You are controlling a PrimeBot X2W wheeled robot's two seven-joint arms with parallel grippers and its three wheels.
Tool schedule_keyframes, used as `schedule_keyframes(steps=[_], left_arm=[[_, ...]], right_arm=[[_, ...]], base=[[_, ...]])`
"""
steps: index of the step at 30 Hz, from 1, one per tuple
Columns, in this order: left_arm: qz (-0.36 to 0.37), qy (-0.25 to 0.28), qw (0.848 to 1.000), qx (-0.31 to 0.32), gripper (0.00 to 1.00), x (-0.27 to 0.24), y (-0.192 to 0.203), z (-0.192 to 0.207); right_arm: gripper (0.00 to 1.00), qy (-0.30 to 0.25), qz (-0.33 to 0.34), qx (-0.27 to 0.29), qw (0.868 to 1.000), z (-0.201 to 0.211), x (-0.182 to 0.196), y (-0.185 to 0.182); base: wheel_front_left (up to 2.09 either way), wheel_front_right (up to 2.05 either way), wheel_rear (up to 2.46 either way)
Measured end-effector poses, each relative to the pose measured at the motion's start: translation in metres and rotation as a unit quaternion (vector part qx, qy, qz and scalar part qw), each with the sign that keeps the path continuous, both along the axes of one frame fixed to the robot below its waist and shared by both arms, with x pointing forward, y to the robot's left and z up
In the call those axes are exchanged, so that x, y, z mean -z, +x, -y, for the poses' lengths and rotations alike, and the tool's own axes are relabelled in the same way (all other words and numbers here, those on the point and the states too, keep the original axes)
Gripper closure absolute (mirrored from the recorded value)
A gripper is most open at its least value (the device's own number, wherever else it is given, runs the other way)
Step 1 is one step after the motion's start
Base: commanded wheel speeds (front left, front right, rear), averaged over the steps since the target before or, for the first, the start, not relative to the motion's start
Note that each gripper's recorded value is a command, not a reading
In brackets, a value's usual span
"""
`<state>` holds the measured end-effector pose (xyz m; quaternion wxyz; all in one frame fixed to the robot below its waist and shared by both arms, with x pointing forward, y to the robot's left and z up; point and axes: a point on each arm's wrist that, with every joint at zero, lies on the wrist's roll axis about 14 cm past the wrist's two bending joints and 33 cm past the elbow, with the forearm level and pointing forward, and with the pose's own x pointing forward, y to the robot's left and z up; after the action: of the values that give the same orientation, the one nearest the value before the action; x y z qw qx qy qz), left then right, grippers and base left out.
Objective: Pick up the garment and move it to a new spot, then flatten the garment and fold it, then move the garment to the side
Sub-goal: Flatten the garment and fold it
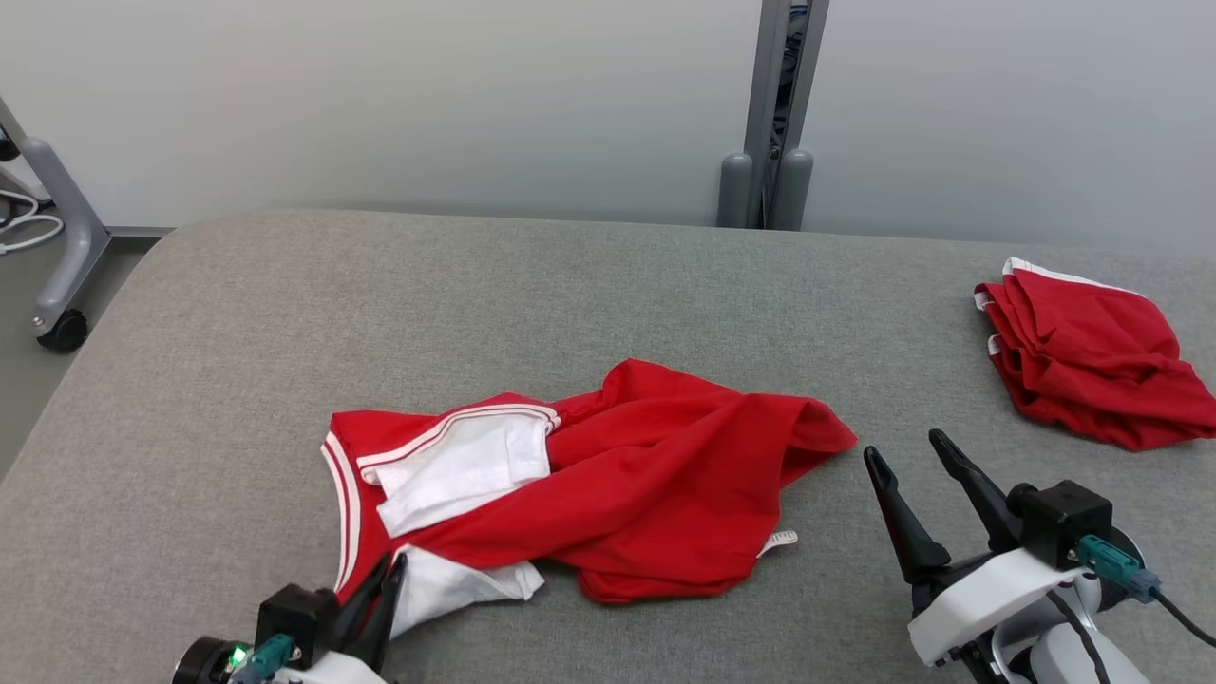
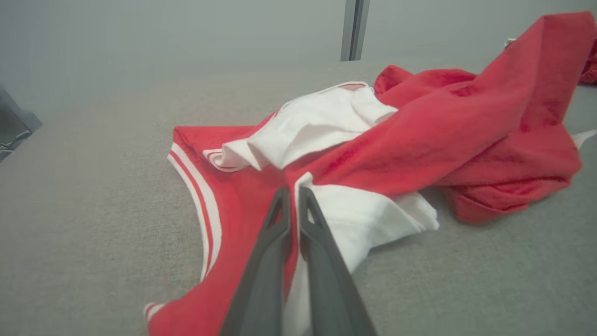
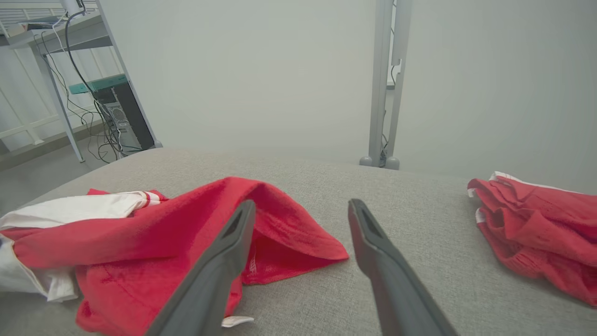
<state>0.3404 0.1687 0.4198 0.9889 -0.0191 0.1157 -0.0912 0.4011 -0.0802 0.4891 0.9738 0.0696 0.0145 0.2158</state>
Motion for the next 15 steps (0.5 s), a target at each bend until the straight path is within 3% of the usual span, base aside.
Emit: schedule_keyframes(steps=[6,12,15], left_arm=[[-0.029,-0.012,0.999,-0.011,1.0,0.017,-0.012,-0.001],[-0.017,0.025,0.999,-0.042,1.0,0.012,-0.015,-0.025],[-0.025,0.003,0.999,-0.033,1.0,0.016,-0.022,-0.018]], right_arm=[[0.0,-0.001,-0.003,0.005,1.0,0.004,0.002,0.002],[0.0,0.0,0.0,-0.001,1.0,0.0,0.0,0.003],[0.0,0.001,0.001,-0.004,1.0,-0.003,-0.001,0.003]], base=[[0.0,0.0,0.0],[0.0,0.0,0.0],[0.0,0.0,0.0]])
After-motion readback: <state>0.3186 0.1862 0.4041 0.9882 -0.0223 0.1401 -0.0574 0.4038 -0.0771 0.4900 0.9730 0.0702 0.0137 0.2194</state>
